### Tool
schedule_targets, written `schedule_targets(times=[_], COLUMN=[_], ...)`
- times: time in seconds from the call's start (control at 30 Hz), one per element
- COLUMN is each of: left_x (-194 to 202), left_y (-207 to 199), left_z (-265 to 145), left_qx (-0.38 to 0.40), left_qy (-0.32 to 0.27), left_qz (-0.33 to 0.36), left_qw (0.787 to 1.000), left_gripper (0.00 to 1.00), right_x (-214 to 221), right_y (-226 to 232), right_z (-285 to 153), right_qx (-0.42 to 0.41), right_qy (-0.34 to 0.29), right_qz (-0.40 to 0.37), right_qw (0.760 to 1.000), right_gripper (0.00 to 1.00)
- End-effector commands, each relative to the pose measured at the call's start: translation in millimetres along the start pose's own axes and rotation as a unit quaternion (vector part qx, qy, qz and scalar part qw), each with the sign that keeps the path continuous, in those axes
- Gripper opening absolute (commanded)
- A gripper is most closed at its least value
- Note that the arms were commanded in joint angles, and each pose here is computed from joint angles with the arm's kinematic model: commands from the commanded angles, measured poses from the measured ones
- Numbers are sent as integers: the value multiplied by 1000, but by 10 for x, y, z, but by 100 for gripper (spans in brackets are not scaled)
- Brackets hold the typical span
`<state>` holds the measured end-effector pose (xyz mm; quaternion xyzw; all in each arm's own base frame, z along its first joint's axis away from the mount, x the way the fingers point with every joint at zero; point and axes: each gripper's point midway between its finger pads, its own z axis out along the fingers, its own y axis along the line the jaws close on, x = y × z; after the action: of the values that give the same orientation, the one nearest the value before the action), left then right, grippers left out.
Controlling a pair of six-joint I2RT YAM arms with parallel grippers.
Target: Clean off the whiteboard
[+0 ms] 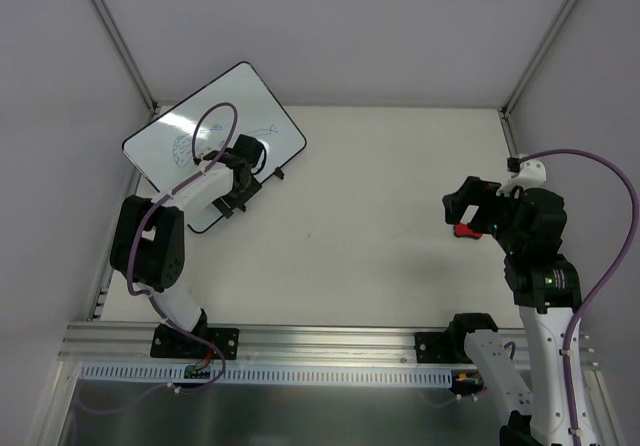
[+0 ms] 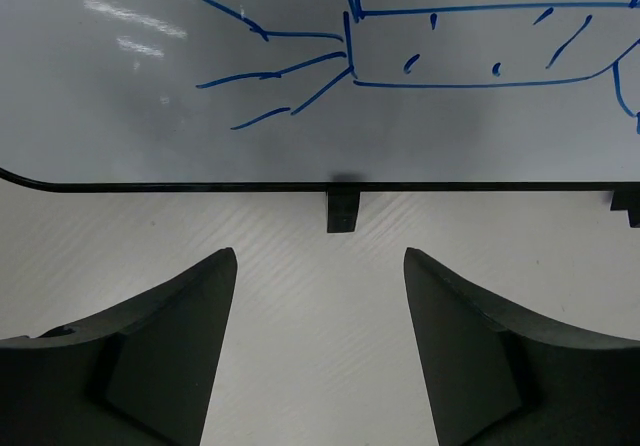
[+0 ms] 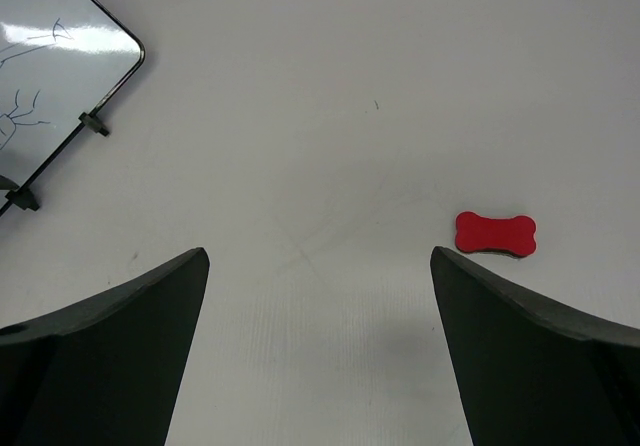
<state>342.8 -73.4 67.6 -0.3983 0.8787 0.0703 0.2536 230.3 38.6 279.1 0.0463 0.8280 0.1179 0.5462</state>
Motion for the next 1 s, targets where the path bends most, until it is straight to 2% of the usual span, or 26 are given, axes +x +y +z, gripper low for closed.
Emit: schedule_targets(times=[0.0,0.23,0.43,0.83,0.97], left_x=[-135,-35,54,151,149], left_y=[-178,-187,-115,-56,-69], left_z=[2,181,283,462,485], left_qx=[3,-14,-30,-52,-52], left_qy=[-27,-17,-11,-6,-7], left_qz=[-17,-11,-11,2,7], left_qw=[999,1000,999,999,999], left_gripper=[68,52,44,38,27], right_x=[-60,-49,-51,-69,-51], right_y=[71,74,80,130,131], right_z=[33,101,130,127,117], right_qx=[-20,-22,-23,-37,-39], right_qy=[-5,6,9,8,7], right_qz=[-15,-17,-16,-18,-21], right_qw=[1000,1000,1000,999,999], right_gripper=[99,99,99,99,99])
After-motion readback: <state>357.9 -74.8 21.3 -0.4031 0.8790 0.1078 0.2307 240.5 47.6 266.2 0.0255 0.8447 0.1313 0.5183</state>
